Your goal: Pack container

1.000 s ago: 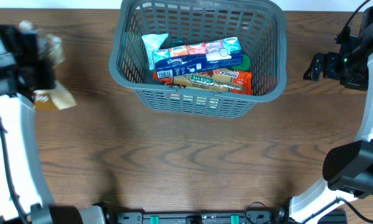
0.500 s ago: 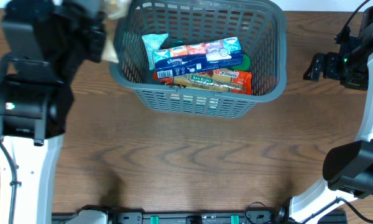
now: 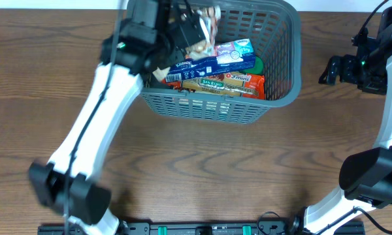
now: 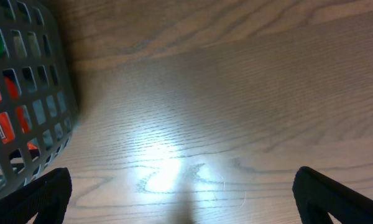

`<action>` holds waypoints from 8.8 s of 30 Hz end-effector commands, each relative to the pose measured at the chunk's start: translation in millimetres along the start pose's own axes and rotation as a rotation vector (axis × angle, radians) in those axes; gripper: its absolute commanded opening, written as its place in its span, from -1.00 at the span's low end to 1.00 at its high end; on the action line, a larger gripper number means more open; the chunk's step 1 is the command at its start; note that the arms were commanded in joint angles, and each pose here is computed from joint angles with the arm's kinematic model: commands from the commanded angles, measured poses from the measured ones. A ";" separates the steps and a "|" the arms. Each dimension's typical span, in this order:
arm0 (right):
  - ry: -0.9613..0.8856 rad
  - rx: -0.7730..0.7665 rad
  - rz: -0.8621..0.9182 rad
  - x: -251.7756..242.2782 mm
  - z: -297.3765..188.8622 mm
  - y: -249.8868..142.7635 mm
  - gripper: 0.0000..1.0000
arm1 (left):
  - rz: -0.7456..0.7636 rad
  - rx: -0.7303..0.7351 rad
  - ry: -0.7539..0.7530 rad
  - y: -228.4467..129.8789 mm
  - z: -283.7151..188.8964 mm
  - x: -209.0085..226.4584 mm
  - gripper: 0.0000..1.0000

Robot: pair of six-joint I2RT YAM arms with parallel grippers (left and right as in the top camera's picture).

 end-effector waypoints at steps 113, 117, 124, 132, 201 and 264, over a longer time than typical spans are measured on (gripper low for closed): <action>-0.036 -0.941 -0.487 122.1 -37.3 -205.0 0.98 | -0.963 -0.203 0.458 -229.2 -182.9 -56.7 0.97; -0.030 -1.109 -0.508 129.4 -18.7 -189.0 0.99 | -0.963 -0.204 0.457 -229.2 -182.9 -56.7 0.97; -0.080 -1.354 -0.568 141.7 -3.5 -157.2 0.98 | -0.964 -0.203 0.458 -229.2 -182.8 -56.6 0.97; -0.199 -1.424 -0.647 142.3 15.5 -153.3 0.99 | -0.963 -0.203 0.457 -229.3 -182.8 -56.7 0.97; -0.260 -1.305 -0.407 104.5 54.2 -155.8 0.98 | -0.751 -0.782 0.458 -198.5 -161.7 -82.9 0.97; -0.260 -1.305 -0.407 104.5 54.2 -155.8 0.99 | -0.969 -0.573 0.539 -277.6 -91.1 -110.7 0.97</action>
Point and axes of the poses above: each gripper's point midway between its finger pads, its own z axis out along the fingers, its own x axis along the line the jaws close on, y = z × x, the point moved 3 cm from there along -z, back along the fingers, and after that the axes turned 12 degrees about -z, right-handed, at the moved point
